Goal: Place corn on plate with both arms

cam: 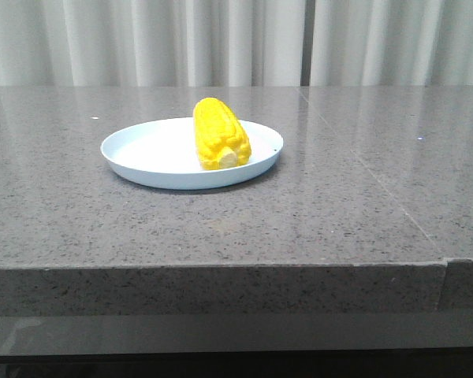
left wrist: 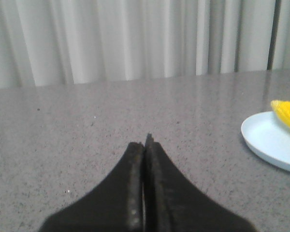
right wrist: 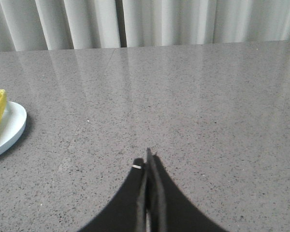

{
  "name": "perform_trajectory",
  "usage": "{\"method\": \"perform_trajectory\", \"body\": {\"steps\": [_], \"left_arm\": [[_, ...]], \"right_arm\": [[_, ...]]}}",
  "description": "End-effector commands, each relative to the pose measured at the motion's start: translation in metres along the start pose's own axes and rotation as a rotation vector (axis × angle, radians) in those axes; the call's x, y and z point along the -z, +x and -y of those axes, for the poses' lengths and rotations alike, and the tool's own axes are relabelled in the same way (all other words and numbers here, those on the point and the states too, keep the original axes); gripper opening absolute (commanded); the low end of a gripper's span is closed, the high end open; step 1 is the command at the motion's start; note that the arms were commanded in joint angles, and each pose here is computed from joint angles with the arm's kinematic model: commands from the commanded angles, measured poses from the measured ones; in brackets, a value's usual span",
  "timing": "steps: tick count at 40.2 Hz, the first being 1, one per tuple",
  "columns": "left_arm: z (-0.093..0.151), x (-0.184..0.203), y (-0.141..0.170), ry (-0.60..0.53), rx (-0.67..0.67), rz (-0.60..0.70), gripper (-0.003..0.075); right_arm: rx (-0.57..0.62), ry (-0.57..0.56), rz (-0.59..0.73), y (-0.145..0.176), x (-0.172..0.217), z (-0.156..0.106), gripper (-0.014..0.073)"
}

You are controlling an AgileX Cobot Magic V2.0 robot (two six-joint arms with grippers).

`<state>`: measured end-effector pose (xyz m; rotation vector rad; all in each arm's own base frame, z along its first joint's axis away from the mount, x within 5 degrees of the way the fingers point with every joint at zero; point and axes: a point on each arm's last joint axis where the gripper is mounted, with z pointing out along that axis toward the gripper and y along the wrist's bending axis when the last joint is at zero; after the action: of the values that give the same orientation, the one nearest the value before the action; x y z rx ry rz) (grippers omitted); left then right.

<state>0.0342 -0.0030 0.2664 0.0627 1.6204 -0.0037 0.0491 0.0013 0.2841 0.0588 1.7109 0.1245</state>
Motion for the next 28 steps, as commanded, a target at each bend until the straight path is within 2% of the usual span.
{"method": "perform_trajectory", "body": {"steps": [1, 15, 28], "left_arm": [[-0.001, -0.001, 0.000, -0.019, 0.002, 0.109, -0.0020], [-0.001, -0.024, 0.061, -0.033, 0.006, 0.079, -0.0020], [-0.001, -0.024, 0.060, -0.033, 0.006, 0.080, -0.0020]], "right_arm": [[0.021, -0.004, 0.101, -0.015, 0.002, -0.001, -0.0090], [0.021, -0.004, 0.101, -0.015, 0.002, -0.001, -0.0090], [0.021, -0.004, 0.101, -0.015, 0.002, -0.001, -0.0090]]}}
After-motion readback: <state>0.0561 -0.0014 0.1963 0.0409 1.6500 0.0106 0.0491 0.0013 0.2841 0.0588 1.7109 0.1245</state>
